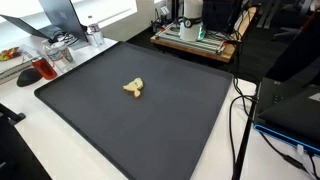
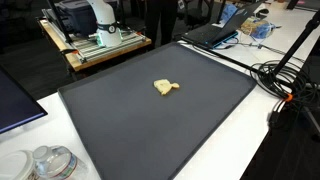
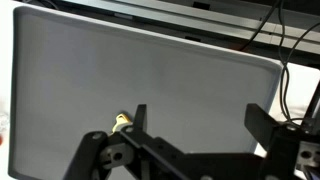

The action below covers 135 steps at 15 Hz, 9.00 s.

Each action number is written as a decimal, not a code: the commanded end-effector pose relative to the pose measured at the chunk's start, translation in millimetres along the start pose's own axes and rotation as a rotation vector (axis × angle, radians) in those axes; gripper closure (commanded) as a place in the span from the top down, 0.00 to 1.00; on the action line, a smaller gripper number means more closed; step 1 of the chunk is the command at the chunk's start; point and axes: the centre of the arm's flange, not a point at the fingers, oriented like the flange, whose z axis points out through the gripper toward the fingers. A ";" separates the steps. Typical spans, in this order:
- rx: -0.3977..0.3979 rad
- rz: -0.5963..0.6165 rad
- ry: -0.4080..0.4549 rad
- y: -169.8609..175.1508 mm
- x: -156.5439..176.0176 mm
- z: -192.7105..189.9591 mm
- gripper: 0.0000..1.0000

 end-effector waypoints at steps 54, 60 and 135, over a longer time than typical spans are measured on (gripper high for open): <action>0.011 0.304 -0.141 69.8 372.1 213.1 1.00; 0.143 0.191 -0.065 134.0 384.1 232.1 1.00; 0.139 0.262 0.077 66.6 138.9 122.8 1.00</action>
